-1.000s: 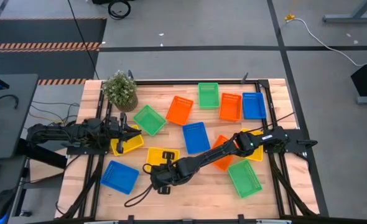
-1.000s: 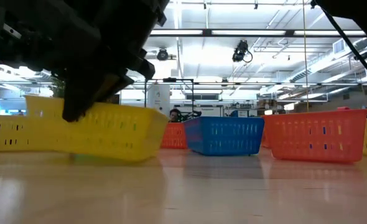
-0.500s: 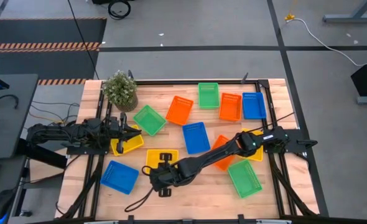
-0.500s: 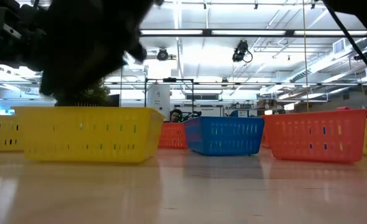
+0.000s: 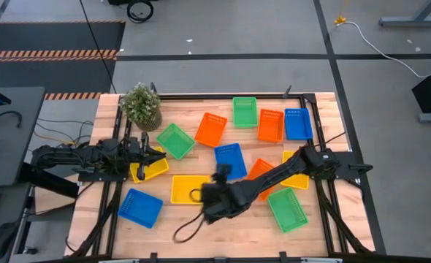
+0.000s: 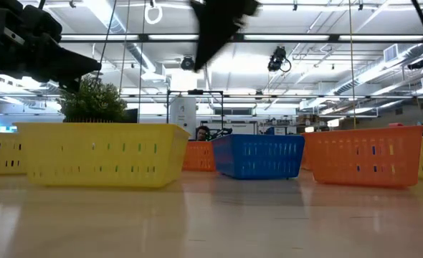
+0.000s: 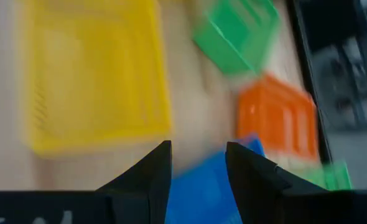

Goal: Stack baskets by color
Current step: Move the center blue bin to the right side of the center yellow bin

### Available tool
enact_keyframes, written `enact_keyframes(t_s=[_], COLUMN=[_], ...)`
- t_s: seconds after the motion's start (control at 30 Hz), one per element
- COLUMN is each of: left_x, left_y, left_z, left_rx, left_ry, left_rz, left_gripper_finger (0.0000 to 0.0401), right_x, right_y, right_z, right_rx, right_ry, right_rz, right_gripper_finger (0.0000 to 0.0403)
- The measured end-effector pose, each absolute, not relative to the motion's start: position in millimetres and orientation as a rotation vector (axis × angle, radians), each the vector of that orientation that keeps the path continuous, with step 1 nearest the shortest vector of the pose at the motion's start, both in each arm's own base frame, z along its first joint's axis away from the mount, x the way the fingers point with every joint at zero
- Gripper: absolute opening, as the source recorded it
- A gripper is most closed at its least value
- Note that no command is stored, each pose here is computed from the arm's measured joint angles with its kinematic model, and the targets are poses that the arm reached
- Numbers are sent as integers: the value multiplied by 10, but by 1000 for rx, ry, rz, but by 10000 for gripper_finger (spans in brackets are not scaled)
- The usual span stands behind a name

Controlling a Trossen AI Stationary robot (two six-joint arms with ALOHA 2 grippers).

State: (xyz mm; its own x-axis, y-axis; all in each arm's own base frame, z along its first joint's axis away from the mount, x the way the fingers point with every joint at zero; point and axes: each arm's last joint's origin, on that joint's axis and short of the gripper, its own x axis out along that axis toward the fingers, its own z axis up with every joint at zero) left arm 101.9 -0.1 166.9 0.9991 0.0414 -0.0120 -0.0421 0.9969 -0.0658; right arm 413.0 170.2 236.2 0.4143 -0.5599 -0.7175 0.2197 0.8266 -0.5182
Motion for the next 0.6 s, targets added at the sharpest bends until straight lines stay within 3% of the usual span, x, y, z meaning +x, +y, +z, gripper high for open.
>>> enact_keyframes(t_s=[0.13, 0.27, 0.43, 0.6], left_x=[1019, 1019, 1018, 1018], left_y=[0, -1, -1, 0], left_z=[1669, 1669, 1669, 1669], left_rx=[-66, -66, -66, -66], left_ry=[11, 11, 10, 10], left_rz=[42, 42, 42, 42], left_gripper_finger=[38, 39, 33, 28], right_x=[3740, 3550, 3631, 3813], right_y=[1497, 1260, 1040, 846], right_z=[2374, 2386, 2237, 1983], right_rx=[-246, 14, 215, 265], right_ry=[1032, 911, 726, 752], right_rz=[-594, -574, -447, -497], right_gripper_finger=[158, 165, 198, 223])
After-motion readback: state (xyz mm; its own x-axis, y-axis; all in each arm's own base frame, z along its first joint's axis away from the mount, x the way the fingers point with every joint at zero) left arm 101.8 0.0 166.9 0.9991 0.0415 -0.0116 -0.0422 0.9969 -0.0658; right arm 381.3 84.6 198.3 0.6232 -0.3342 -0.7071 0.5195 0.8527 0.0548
